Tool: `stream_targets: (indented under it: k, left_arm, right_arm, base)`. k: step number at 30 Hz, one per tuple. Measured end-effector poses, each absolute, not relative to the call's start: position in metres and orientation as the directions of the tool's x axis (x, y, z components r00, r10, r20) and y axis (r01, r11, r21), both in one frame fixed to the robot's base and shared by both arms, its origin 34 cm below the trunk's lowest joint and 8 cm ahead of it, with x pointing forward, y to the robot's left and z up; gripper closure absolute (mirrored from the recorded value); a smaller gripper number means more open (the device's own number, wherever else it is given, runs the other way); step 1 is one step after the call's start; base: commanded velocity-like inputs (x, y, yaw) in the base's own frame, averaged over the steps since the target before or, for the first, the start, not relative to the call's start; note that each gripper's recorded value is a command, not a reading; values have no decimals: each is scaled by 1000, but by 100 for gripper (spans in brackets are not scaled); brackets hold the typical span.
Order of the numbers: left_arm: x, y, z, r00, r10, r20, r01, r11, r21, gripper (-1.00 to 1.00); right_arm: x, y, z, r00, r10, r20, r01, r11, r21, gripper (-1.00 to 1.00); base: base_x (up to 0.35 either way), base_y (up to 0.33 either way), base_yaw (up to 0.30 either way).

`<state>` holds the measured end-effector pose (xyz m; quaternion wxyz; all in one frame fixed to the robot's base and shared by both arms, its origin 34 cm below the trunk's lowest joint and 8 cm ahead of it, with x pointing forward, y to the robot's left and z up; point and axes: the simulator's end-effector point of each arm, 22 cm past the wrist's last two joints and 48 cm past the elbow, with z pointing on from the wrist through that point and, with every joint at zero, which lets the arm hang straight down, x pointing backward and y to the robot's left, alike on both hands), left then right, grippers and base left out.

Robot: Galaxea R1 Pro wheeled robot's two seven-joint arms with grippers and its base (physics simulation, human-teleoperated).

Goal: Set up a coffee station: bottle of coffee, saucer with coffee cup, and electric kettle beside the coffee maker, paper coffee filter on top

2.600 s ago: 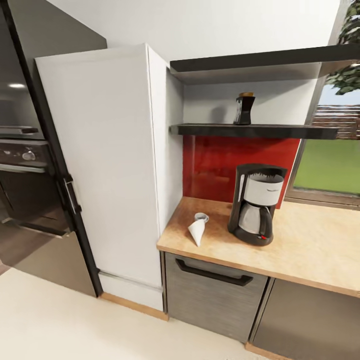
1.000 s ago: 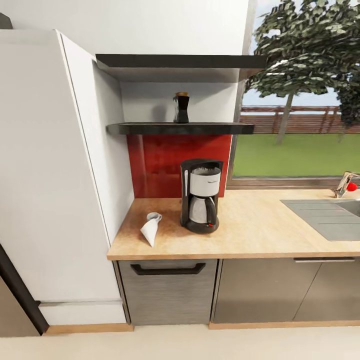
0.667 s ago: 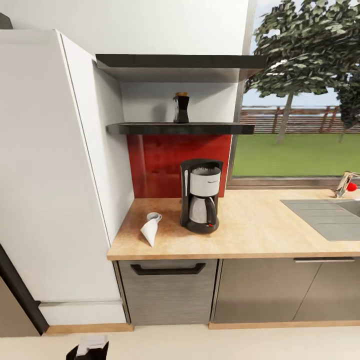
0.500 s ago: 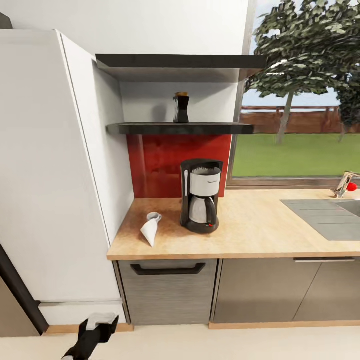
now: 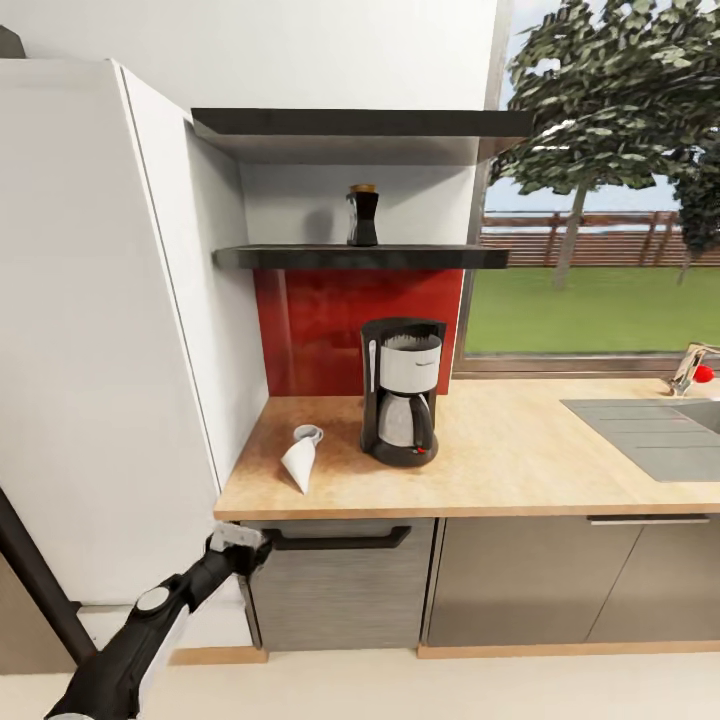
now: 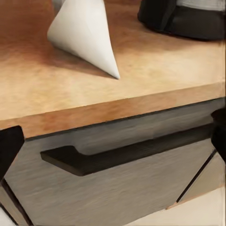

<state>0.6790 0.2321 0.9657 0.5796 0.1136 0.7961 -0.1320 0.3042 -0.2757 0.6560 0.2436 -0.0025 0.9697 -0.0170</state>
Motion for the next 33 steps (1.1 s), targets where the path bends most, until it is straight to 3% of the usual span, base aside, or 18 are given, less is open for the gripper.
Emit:
stream_targets:
  k: [14, 21, 27, 33]
  left_arm:
    - [747, 194, 1076, -291, 29, -956, 498, 858, -126, -100]
    - [753, 187, 1086, -318, 153, -936, 554, 831, -53, -100]
    - [750, 174, 1101, -295, 304, -906, 670, 742, 31, -100]
    - [736, 166, 1107, -340, 409, -847, 753, 657, 15, -100]
  right_arm:
    - [303, -276, 655, -883, -14, -470, 3, 999, -34, -100]
    - [302, -276, 655, -884, -14, -468, 2, 999, -34, -100]
    - [302, -276, 655, -884, -14, -468, 2, 999, -34, -100]
    - [302, -275, 655, -884, -15, -467, 1, 999, -34, -100]
  base:
    - [0, 0, 0]
    - [0, 0, 0]
    - [0, 0, 0]
    - [0, 0, 0]
